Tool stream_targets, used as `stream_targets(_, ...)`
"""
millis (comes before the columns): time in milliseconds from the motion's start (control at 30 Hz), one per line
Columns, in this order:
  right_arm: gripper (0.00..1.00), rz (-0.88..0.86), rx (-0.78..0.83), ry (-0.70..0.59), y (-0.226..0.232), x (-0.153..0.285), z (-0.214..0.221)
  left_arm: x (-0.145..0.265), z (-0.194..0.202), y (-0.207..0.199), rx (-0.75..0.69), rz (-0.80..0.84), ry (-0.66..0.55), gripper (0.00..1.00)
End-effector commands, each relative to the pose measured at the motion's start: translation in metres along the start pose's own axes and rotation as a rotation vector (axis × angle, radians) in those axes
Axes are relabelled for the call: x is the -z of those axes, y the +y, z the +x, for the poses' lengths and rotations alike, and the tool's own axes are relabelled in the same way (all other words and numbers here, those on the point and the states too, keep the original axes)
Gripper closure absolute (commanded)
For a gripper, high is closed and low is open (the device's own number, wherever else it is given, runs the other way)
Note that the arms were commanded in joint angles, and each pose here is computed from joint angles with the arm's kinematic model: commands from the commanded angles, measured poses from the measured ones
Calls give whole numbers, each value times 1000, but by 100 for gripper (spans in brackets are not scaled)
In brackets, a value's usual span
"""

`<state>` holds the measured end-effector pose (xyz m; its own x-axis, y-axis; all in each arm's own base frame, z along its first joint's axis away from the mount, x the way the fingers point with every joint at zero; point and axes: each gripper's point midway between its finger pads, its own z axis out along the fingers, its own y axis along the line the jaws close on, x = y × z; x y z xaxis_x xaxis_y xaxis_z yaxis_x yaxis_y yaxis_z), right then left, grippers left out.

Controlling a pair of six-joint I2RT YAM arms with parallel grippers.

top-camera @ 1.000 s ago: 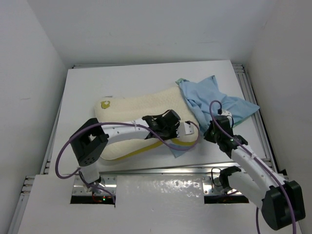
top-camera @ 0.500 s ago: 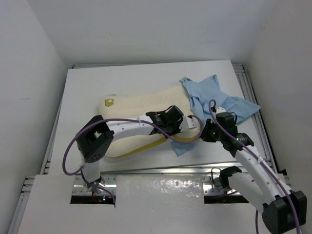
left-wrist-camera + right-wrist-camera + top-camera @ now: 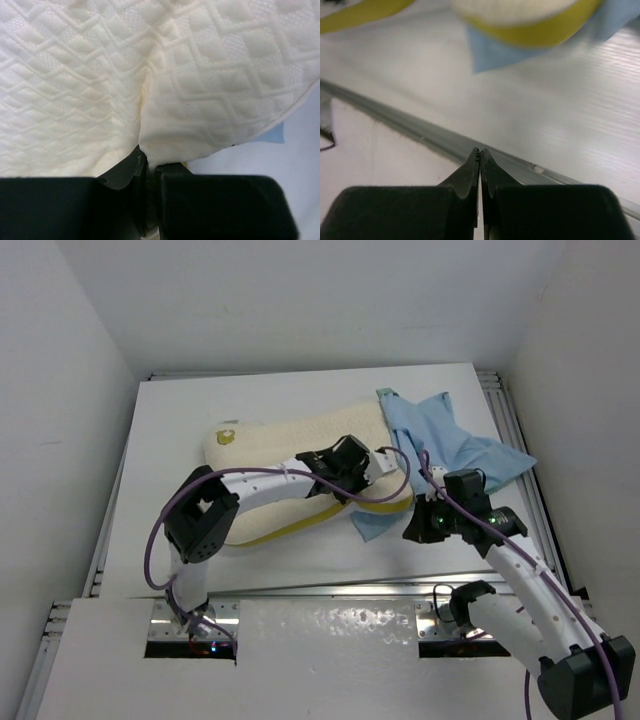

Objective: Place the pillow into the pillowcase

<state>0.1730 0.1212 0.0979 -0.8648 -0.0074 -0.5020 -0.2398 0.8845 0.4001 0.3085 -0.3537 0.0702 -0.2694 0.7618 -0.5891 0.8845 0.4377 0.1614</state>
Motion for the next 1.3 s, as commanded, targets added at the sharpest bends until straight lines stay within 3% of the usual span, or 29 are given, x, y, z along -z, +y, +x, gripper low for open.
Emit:
stream_targets(0,100,-192,89,-14,40,22,-10,1,-19,35,57,-104,-65,100)
stream_targets(67,100,-261,83,-89,56,24,-31,0,-19,32,66,-91,-68,100)
stream_targets(167,100,-271,54,-104,57,16,-38,-2,-21,23,75,-55,-76,100)
stream_targets(300,100,-38,-28,-205,15,4,-51,-2,-26,13,67,-14,-92,100)
stream_targets(333,75,106,-58,-272,-9,8,-63,-1,-25,14,62,-18,-89,100)
stream_targets(367,64,176,-75,-299,-20,11,-70,0,-23,14,59,-17,-80,100)
stream_targets(467,57,357,-119,-335,-46,18,-92,-1,-19,12,47,-7,-68,100)
stream_targets(633,37,340,-107,-394,-39,5,-141,0,-20,8,41,3,-77,100)
stream_targets(900,41,450,-66,-346,-67,-37,-158,1,-30,9,62,-2,-111,100)
stream_targets(1100,49,432,-113,-435,-67,-48,-177,2,-30,9,63,-1,-112,100)
stream_targets(1267,51,427,-132,-470,-68,-55,-186,2,-30,9,62,-3,-112,100)
